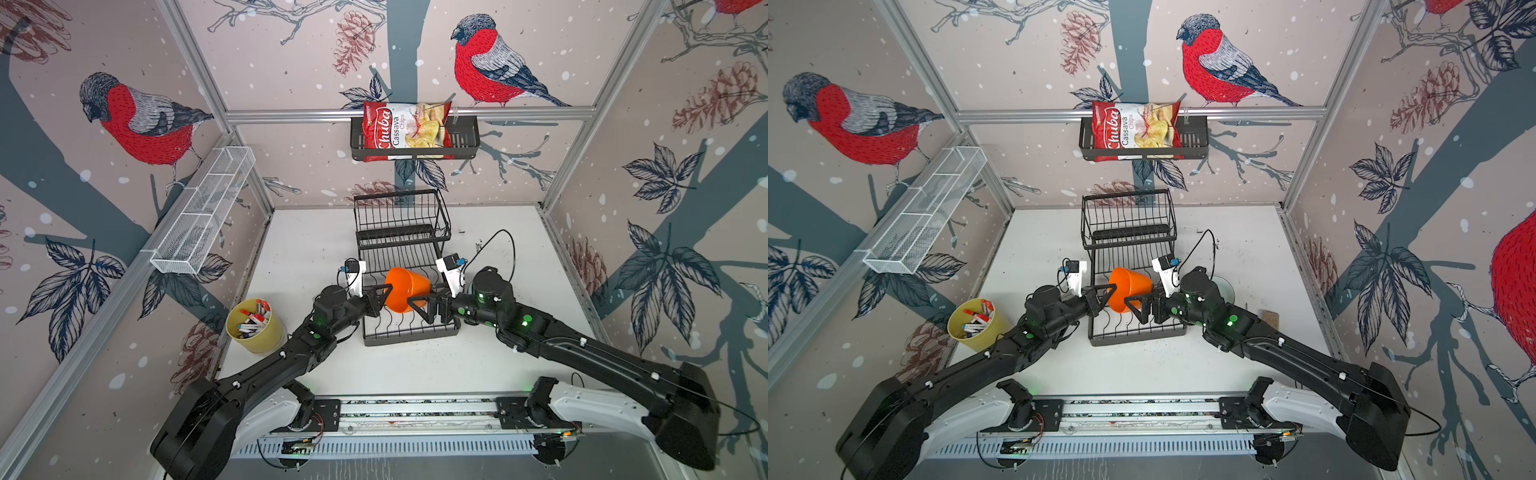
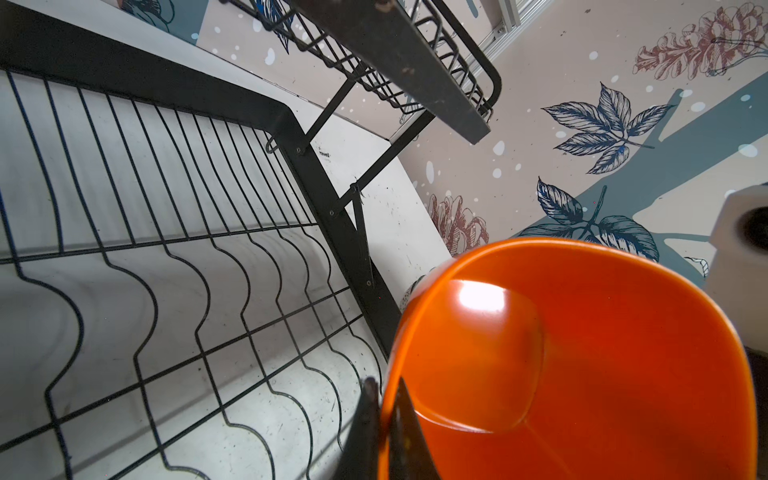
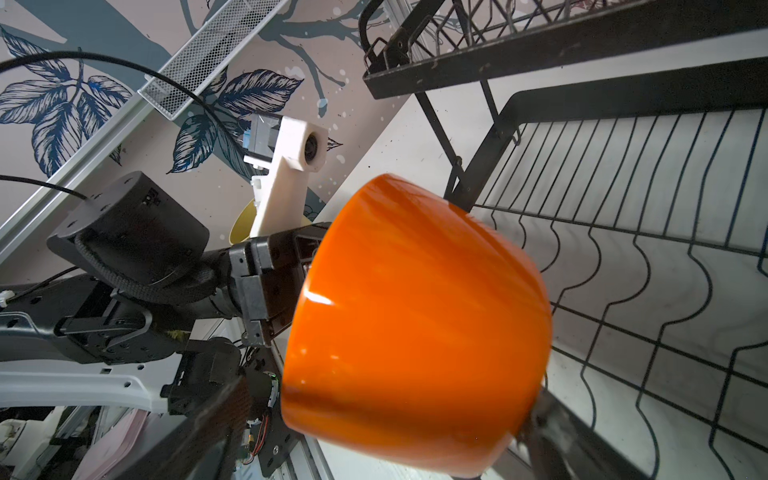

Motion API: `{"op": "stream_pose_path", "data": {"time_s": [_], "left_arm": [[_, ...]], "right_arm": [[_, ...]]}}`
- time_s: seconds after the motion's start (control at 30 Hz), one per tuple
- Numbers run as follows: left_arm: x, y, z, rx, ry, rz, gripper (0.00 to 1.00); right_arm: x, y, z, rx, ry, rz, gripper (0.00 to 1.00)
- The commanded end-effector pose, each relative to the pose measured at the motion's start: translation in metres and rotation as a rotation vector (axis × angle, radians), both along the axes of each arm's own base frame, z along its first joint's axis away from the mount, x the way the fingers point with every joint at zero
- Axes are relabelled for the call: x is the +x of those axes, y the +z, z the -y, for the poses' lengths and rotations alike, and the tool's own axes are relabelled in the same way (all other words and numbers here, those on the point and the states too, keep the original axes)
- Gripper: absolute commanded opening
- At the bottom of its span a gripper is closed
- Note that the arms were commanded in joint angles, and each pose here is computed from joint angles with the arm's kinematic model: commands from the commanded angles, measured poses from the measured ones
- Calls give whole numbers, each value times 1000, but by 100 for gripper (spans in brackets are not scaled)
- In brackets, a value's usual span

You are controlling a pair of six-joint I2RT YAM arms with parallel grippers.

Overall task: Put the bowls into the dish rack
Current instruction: 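Grasp the orange bowl with the right gripper beside the left gripper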

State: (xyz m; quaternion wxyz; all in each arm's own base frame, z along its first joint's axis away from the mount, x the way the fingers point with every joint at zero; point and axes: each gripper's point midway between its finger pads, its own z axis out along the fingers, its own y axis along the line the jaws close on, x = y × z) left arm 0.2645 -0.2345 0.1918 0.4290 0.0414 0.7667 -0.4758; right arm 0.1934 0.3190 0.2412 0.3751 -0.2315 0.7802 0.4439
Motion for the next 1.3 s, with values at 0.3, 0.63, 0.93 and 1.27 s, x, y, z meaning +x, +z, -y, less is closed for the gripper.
{"op": "stream_pose_path", "data": {"time_s": [0.3, 0.63, 0.93, 1.27], "left_arm": [[0, 18, 0, -38, -4, 87, 0], [1, 18, -4, -22, 18, 101, 0], [3, 13, -3, -5, 16, 101, 0], [5, 8, 0, 13, 8, 98, 0]], "right_arm": [[7, 11, -13, 34, -4, 12, 100], [11, 1, -18, 15, -13, -4, 100], [11, -4, -23, 4, 0, -3, 94], [12, -6, -24, -7, 4, 6, 84]]}}
